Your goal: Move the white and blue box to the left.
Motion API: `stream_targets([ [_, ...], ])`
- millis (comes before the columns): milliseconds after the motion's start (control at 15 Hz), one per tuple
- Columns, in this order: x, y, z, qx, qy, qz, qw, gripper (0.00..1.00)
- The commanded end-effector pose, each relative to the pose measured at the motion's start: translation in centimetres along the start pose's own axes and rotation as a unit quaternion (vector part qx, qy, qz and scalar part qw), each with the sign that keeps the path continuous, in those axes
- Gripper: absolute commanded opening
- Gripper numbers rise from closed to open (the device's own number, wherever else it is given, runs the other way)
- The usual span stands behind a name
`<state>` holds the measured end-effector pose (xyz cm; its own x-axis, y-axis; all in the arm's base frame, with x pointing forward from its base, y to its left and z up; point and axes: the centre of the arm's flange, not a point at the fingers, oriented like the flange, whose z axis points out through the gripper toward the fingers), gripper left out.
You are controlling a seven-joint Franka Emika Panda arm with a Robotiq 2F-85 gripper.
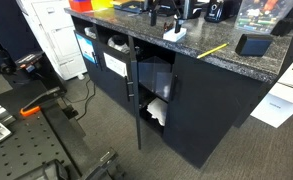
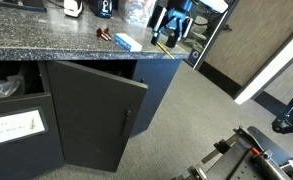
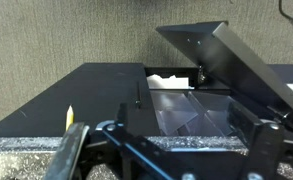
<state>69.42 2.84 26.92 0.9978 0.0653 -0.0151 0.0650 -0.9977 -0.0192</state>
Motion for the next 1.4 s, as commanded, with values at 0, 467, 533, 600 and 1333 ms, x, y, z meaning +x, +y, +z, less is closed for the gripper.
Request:
stream_targets([
  [0, 7.7, 0.5, 1.5, -0.016, 0.015, -0.001, 0.9998, 1.0],
  [467, 13.0, -1.6, 4.3, -0.004, 0.039, -0.006, 0.9992, 1.0],
  [533, 13.4, -2.0, 4.3, -0.003, 0.04, -0.008, 0.9992, 1.0],
  [600, 13.7, -2.5, 4.1, -0.001, 0.04, -0.01, 0.9992, 1.0],
  [1333, 15.2, -5.6, 6.8, -0.012, 0.026, -0.022, 0.9993, 0.74],
])
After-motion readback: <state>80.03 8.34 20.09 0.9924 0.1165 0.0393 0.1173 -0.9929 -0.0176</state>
